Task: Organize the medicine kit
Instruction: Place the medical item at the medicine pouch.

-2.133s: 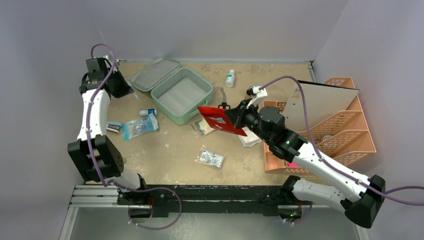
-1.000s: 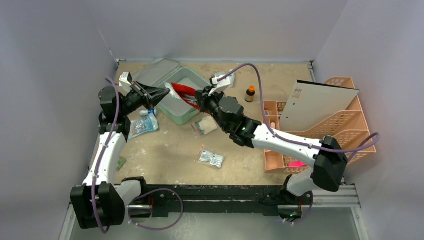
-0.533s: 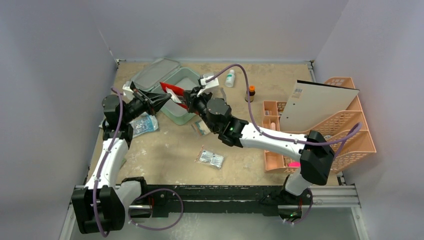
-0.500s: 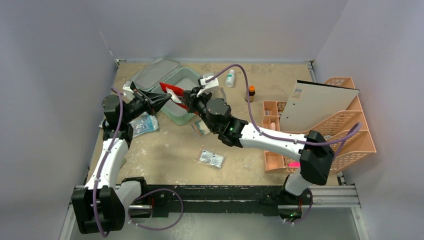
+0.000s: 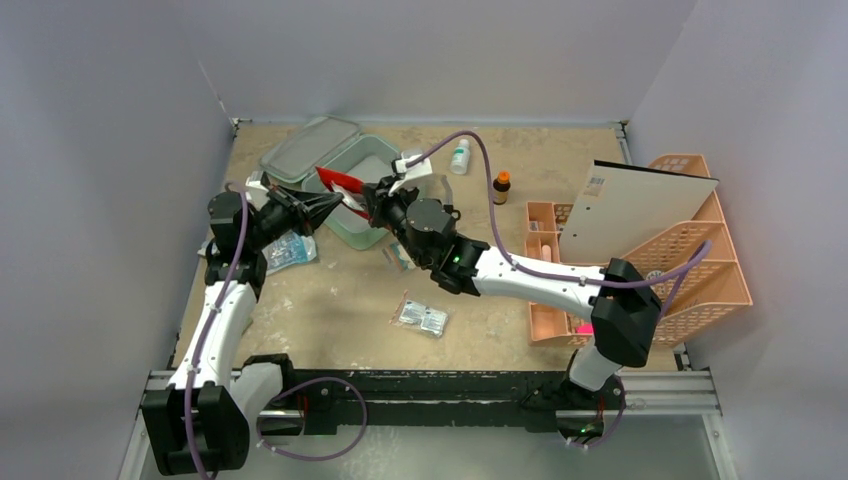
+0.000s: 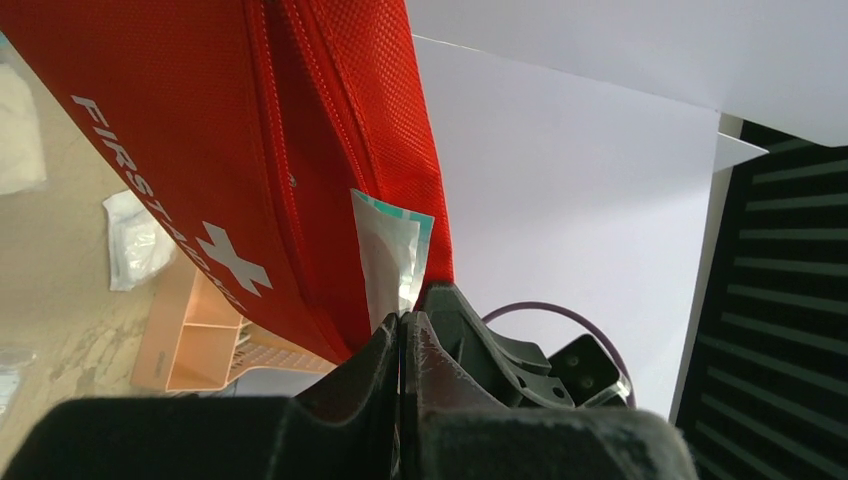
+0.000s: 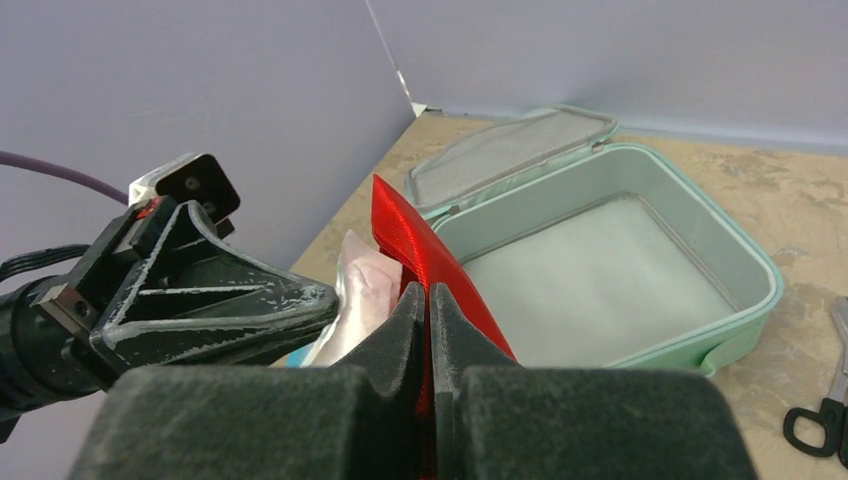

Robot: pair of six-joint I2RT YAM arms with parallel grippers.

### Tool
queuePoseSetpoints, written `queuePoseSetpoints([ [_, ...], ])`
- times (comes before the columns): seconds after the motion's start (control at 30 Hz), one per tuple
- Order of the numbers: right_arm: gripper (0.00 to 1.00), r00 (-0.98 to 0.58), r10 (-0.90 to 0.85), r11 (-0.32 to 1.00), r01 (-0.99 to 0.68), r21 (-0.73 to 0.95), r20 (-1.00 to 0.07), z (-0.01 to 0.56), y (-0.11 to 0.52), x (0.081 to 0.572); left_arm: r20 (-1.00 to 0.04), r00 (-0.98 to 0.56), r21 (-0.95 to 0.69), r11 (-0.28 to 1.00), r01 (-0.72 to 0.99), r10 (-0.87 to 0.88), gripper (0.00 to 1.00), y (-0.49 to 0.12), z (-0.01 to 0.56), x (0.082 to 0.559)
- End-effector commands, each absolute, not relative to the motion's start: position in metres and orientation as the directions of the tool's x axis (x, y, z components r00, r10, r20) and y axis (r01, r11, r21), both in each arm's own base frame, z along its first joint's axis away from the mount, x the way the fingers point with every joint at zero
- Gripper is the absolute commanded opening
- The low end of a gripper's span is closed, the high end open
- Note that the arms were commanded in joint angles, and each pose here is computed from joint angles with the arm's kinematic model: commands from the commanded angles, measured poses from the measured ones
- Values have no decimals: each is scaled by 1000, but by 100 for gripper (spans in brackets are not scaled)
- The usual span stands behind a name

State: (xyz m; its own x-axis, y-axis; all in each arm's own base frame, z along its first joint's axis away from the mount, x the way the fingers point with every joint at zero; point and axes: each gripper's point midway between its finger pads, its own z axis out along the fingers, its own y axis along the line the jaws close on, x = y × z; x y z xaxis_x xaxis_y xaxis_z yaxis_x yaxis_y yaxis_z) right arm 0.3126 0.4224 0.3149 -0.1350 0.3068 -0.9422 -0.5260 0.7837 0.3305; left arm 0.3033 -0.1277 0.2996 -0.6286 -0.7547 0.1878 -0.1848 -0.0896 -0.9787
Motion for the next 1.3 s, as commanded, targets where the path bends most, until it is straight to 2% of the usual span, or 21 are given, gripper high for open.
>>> queuePoseSetpoints([
  [0.0,0,-97,409,731,-560,390,-907,354,432,305,196,-582,-970,-68,-234,-789,0,-125,296,305],
  [0.47,0,-97,416,720,-572,393,-904,351,438,300,198,-507,-939,-13,-344,-839,0,-117,266,305],
  [0.5,0,-101,415,719,-573,394,-904,349,438,299,184,-509,-942,-2,-336,-841,5,-116,266,305],
  [0.53,0,-101,412,720,-574,391,-906,348,438,299,152,-513,-948,22,-317,-845,13,-115,267,307],
  [0.7,0,-118,345,732,-587,346,-931,340,437,295,-2,-596,-958,173,-229,-803,41,-119,270,311],
  [0.77,0,-126,325,734,-592,334,-937,339,436,293,-32,-639,-965,190,-180,-768,47,-124,272,311],
  [0.87,0,-123,307,730,-605,317,-944,340,432,290,-86,-710,-973,211,-89,-698,48,-133,280,307],
  [0.97,0,-129,290,730,-611,306,-948,343,425,290,-212,-743,-958,287,28,-635,48,-137,291,300],
  [1.1,0,-149,253,727,-623,290,-956,339,412,295,-358,-732,-918,360,164,-580,48,-137,316,291],
  [1.27,0,-219,217,730,-610,307,-951,322,387,311,-446,-699,-888,375,267,-559,49,-138,338,283],
])
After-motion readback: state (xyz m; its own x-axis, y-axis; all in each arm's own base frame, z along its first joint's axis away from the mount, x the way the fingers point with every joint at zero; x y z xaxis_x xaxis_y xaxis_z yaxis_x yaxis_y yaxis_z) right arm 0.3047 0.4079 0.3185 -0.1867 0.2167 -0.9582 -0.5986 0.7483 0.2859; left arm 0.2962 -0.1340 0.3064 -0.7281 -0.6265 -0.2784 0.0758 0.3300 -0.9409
